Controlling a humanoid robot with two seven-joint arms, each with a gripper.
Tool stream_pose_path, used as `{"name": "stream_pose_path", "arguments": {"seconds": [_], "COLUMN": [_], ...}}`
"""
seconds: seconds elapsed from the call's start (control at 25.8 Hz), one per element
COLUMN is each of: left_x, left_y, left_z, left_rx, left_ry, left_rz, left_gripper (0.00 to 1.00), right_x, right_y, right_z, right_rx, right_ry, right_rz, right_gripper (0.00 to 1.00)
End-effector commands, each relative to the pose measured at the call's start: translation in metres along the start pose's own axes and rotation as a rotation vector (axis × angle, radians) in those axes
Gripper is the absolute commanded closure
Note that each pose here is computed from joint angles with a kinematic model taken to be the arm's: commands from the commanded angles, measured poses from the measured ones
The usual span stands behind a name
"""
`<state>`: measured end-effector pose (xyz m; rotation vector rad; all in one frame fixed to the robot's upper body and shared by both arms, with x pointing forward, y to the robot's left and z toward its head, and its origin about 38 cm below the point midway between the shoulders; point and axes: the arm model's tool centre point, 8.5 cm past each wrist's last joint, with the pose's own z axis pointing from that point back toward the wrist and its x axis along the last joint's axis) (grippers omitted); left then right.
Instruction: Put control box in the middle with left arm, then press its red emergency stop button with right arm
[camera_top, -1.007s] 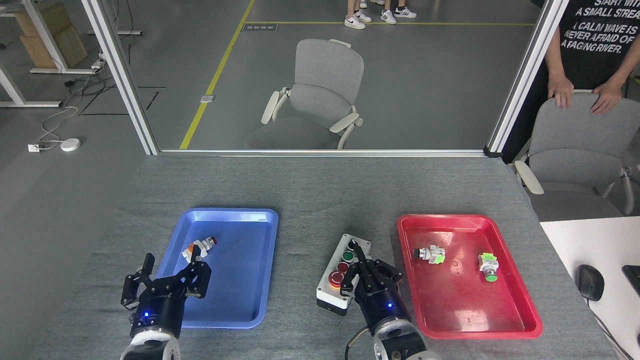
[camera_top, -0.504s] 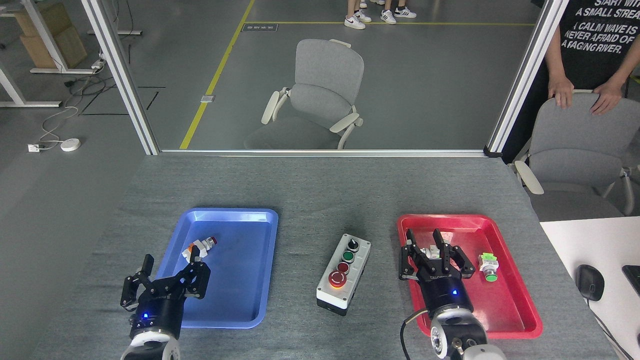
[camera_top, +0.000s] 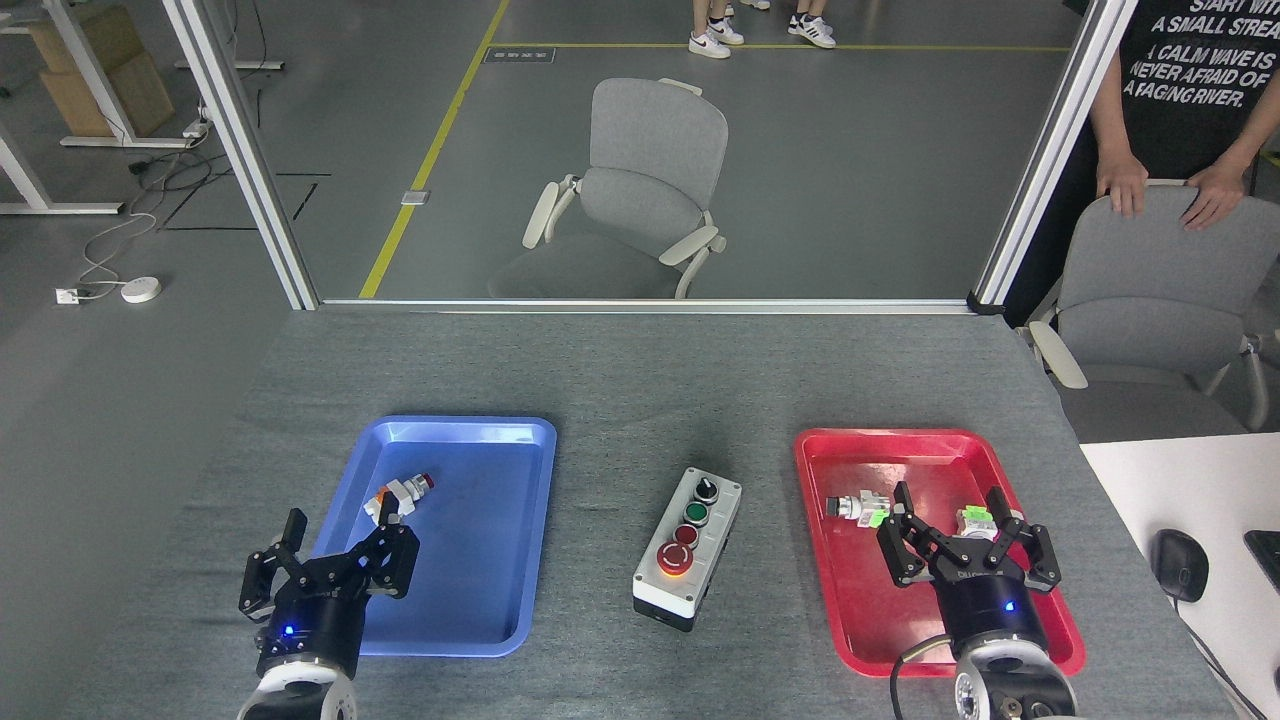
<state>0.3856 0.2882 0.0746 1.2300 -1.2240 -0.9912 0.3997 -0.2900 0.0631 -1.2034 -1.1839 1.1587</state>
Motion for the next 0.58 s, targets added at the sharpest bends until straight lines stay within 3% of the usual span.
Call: {"name": "stream_pose_path", "arguments": {"seconds": [0.0, 0.54], "left_x": [-0.0001, -0.0003], "left_y": [0.0002, -0.0005], "left_z": [0.0000, 0.0000], "left_rx": [0.000, -0.004], "left_ry": [0.001, 0.001], "left_rz": [0.000, -0.002], "left_gripper": [0.01, 0.01], "right_x": [-0.0130, -0.0076], "right_y": [-0.0007, 0.0009], "right_z": [0.0019, 0.0069], "right_rx": [0.003, 0.011], "right_ry": [0.019, 0.010], "right_rz": [0.017, 0.004], "right_gripper": [0.02, 0.02]}}
